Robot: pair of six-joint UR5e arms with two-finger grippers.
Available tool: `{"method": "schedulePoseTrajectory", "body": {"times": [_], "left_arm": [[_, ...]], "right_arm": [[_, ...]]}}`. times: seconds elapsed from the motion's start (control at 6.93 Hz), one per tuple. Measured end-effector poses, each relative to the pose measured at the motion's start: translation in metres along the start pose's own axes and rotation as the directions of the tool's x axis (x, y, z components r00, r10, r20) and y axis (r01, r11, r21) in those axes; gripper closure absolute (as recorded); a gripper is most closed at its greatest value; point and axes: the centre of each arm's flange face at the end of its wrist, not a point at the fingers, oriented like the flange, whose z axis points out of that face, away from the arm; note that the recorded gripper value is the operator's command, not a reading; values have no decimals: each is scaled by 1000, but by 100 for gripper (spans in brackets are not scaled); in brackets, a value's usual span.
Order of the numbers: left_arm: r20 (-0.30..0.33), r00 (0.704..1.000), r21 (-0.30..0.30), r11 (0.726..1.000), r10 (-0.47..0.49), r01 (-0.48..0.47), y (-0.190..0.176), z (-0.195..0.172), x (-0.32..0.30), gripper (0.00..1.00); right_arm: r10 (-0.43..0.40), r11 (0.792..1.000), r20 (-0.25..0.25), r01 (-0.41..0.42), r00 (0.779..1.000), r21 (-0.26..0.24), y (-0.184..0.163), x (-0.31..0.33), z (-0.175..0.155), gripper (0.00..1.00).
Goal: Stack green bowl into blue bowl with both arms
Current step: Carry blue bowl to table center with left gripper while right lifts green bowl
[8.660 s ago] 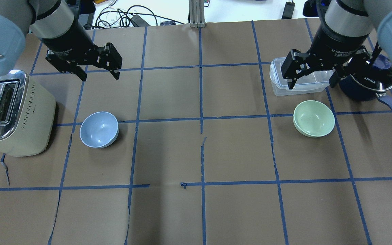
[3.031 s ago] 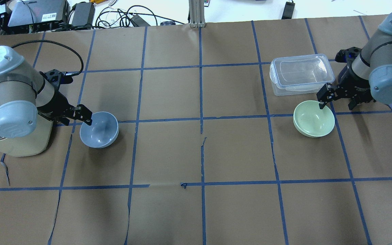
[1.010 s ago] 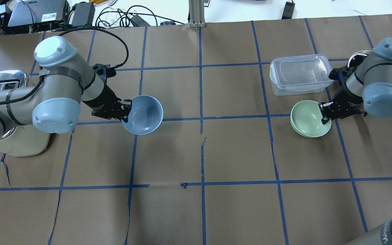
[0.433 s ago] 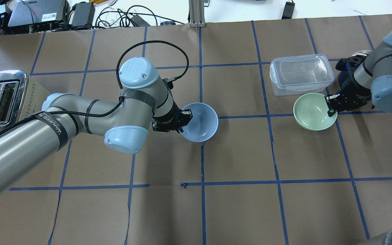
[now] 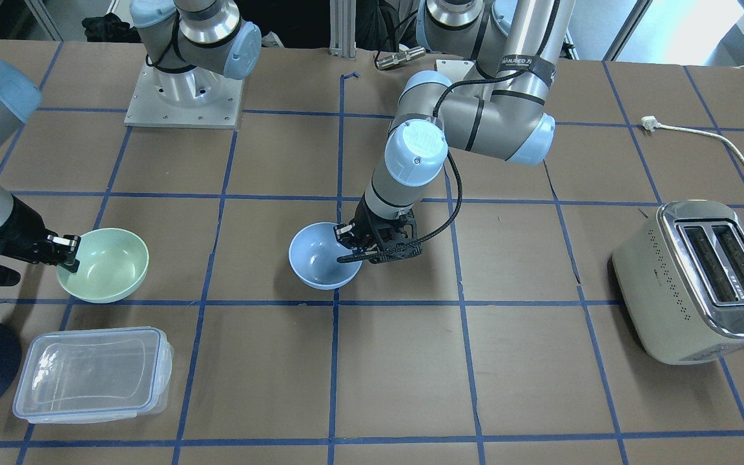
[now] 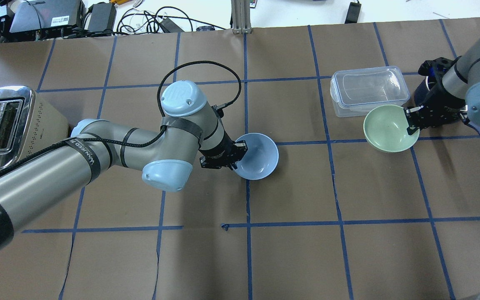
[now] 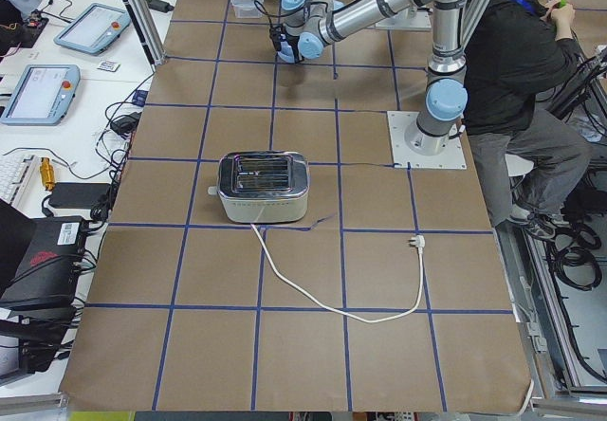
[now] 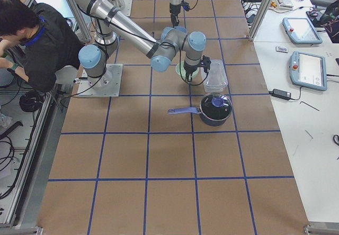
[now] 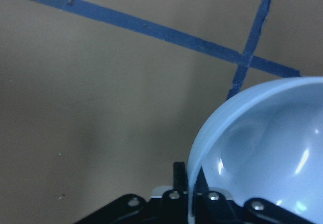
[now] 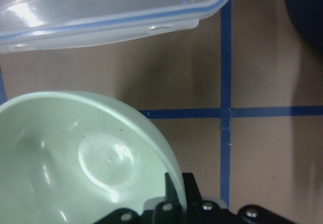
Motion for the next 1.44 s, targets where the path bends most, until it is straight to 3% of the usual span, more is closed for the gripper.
{"method": "schedulePoseTrajectory", "body": {"times": [0.29,0.58,0.87,1.01,1.15,1.44], "left_arm": [[60,998,50,999,14,-17,-7,-1,-5,55],[106,994,97,994,35,-46,-11,-7,-8,26],[93,994,155,985,59,-73,-19,-46,-2,23],[128,986,166,978,108,-129,-26,-72,-10,23],[184,969,163,967,167,-198,-41,-105,-32,23],[241,940,100,957,241,-271,-61,-174,-83,23]], "right_arm": [[7,1000,7,-7,1000,-12,-5,-4,-24,100],[22,1000,31,-22,999,-2,-6,-18,-35,100],[42,999,38,-42,998,11,-8,-58,-41,100],[63,998,36,-63,997,19,-10,-85,-44,100],[71,997,33,-72,997,26,-11,-118,-47,100],[82,996,30,-83,996,17,-4,-187,-42,100]]}}
